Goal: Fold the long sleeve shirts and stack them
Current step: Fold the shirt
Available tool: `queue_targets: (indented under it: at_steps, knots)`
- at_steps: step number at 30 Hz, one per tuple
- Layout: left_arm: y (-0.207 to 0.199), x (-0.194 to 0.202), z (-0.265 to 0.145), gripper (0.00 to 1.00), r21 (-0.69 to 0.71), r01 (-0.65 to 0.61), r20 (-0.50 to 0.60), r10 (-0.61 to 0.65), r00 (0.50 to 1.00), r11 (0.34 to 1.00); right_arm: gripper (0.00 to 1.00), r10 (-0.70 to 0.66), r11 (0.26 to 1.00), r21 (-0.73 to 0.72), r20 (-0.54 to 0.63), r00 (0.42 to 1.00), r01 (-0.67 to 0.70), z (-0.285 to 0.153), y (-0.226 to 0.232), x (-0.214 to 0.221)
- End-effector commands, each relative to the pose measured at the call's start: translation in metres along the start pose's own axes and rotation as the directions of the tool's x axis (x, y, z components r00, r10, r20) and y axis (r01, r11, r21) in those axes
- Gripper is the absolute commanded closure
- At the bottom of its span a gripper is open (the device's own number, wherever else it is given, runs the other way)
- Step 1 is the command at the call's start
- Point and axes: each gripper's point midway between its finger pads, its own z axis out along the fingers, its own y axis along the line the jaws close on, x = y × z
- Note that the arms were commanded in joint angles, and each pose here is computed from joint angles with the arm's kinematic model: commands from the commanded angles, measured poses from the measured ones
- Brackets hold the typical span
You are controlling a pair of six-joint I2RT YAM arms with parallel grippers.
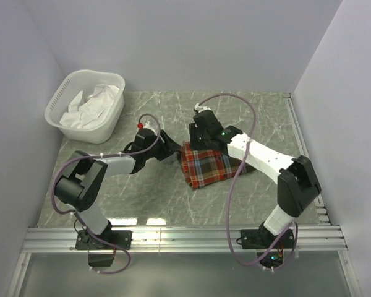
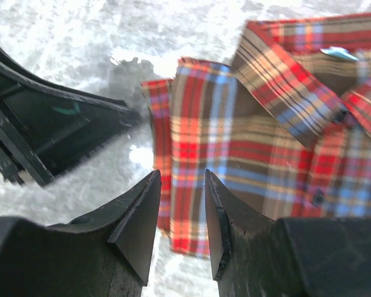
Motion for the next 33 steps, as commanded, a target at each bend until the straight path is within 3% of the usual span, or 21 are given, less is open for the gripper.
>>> queue_targets:
  at_steps: [1,9,11,21,33]
  knots:
    - [-0.025,-0.015,0.012,0.39,0.069,-0.032,0.034,0.030,0.999,0.997,0.58,0.046,0.999,-0.031,0.042,0.998,-0.045,0.013,0.011,-0.024]
    - [0.013,0.003,0.036,0.46,-0.025,-0.002,-0.021,0.001,1.000,1.000,0.53,0.080,0.997,-0.006,0.051,0.995,-0.080,0.043,0.010,-0.043]
    - [0.019,0.007,0.037,0.60,-0.037,-0.003,-0.029,0.001,1.000,0.999,0.53,0.082,0.997,0.007,0.034,0.996,-0.083,0.054,0.011,-0.044]
    - [0.033,0.014,0.041,0.89,-0.049,-0.017,-0.045,0.014,0.999,0.999,0.51,0.072,0.989,0.127,-0.025,0.997,-0.069,0.100,-0.002,-0.034]
    - [0.037,0.017,0.042,0.99,-0.051,-0.022,-0.048,0.020,0.999,0.998,0.53,-0.009,0.971,0.236,-0.088,0.996,0.029,0.129,-0.006,-0.007]
